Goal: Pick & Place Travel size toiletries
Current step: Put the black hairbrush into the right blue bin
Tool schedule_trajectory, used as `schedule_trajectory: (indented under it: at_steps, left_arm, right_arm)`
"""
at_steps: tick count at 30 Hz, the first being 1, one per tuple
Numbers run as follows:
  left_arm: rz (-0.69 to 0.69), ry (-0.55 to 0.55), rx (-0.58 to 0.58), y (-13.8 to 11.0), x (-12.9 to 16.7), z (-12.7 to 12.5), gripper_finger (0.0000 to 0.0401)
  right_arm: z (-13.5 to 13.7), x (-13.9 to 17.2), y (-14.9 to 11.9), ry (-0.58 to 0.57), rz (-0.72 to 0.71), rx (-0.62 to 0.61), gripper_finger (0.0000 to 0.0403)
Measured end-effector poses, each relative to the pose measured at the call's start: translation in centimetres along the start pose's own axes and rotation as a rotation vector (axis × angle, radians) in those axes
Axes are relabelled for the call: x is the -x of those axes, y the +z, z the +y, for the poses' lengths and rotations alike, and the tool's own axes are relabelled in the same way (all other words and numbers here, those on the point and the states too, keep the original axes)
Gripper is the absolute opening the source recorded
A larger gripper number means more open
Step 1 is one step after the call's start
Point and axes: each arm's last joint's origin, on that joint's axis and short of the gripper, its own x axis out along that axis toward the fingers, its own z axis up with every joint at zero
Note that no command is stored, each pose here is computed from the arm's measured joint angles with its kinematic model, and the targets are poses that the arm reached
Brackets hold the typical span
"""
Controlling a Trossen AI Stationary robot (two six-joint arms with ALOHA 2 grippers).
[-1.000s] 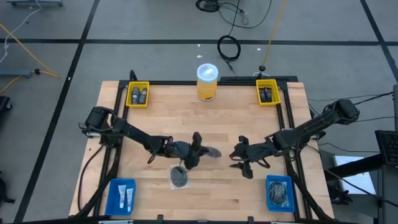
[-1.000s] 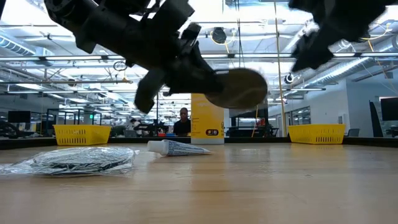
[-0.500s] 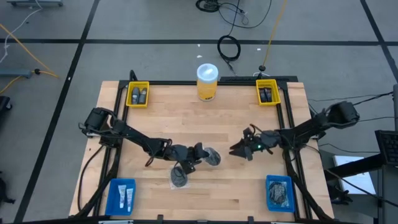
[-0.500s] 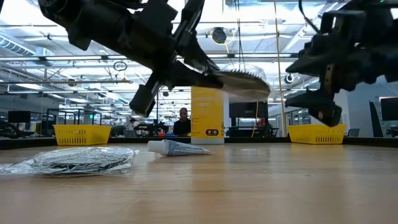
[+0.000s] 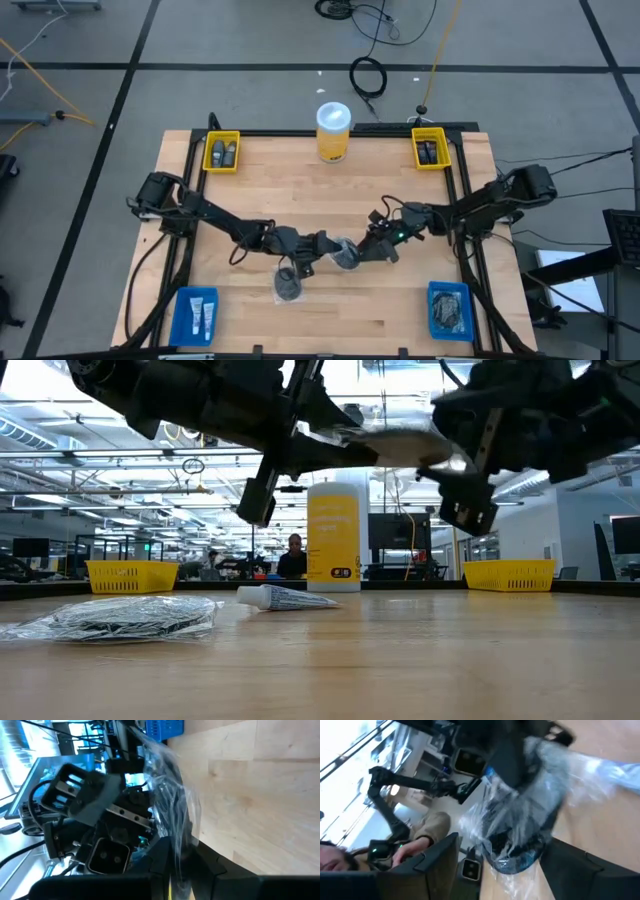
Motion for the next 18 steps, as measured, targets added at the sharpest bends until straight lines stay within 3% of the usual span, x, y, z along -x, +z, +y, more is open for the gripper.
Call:
schedule_trajectory:
  at_steps: [5,13,16,18]
  left_arm:
    - [0.001,0.011,0.001,-0.03,-0.01,0.1,0.0058]
    - [0.001,0.028,0.025,-0.03,0.0,0.27,0.0058]
    - [0.004,0.03,0.117,-0.02,0.0,0.29,0.006]
    - [0.006,0.015,0.177,0.0,-0.09,0.35,0.007]
  right_arm:
    - [0.09,-0.79,0.45,0.007,0.0,0.003,0.0217]
    - [-0.3,-0.84,0.49,-0.035,-0.017,0.028,0.0082]
    - [-0.37,-0.84,0.45,-0.042,-0.014,0.062,0.0029]
    - [-0.51,-0.82,0.34,-0.058,-0.001,0.074,0.0022]
